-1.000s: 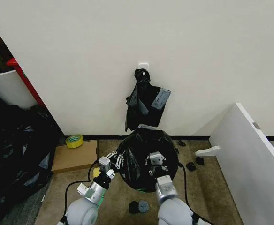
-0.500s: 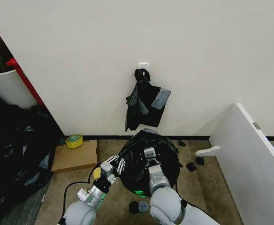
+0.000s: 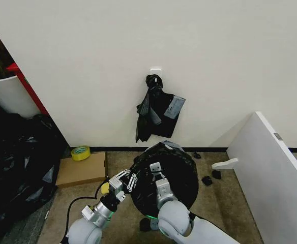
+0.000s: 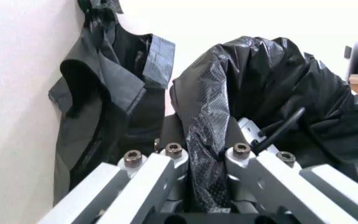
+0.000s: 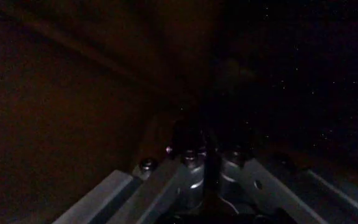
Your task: Place the garbage bag over the trash bin.
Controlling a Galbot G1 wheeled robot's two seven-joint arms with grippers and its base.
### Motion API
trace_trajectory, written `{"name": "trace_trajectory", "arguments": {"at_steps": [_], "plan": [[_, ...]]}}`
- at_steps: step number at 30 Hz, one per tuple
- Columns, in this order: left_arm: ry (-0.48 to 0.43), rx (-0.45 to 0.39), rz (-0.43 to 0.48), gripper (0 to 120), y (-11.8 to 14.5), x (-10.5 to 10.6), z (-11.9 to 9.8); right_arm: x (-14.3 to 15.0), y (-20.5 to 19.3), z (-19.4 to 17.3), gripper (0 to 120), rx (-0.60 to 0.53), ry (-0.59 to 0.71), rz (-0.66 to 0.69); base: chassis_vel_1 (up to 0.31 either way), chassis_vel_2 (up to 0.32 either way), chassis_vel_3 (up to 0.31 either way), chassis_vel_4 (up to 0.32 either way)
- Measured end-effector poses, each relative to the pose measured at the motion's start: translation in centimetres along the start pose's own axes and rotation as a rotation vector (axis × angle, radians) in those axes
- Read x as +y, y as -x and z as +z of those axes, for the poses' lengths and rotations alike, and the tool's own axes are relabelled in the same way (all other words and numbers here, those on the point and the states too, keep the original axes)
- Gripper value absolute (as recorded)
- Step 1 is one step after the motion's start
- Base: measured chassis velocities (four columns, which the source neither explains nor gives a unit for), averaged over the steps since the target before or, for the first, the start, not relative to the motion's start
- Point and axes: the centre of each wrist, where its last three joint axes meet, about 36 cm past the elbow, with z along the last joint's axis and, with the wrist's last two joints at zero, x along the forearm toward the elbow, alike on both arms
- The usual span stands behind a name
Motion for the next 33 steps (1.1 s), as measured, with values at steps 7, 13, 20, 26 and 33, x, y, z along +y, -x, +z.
{"name": "trace_trajectory", "arguments": {"at_steps": [7,13,20,26,33], "plan": [[0.025,0.01,-0.041,4,0.0,1.3,0.7,-1.6,-2.7,-1.5,0,-0.077,0.051,-0.054,0.0,0.0,0.0,0.0],[0.035,0.009,-0.051,4,0.1,1.8,1.0,-2.6,-7.1,-3.0,0,-0.022,0.129,-0.133,0.0,0.0,0.0,0.0],[0.038,-0.004,-0.041,4,0.4,1.6,0.9,-2.8,-9.2,-5.0,0,0.216,0.159,-0.176,0.0,0.0,0.0,0.0],[0.045,-0.019,-0.015,4,0.3,1.5,0.4,-1.9,-7.0,-4.8,0,0.326,0.09,-0.129,0.0,0.0,0.0,0.0],[0.048,-0.034,-0.004,4,0.3,1.4,-0.2,-0.9,-4.7,-4.0,0,0.398,0.017,-0.072,0.0,0.0,0.0,0.0]]}}
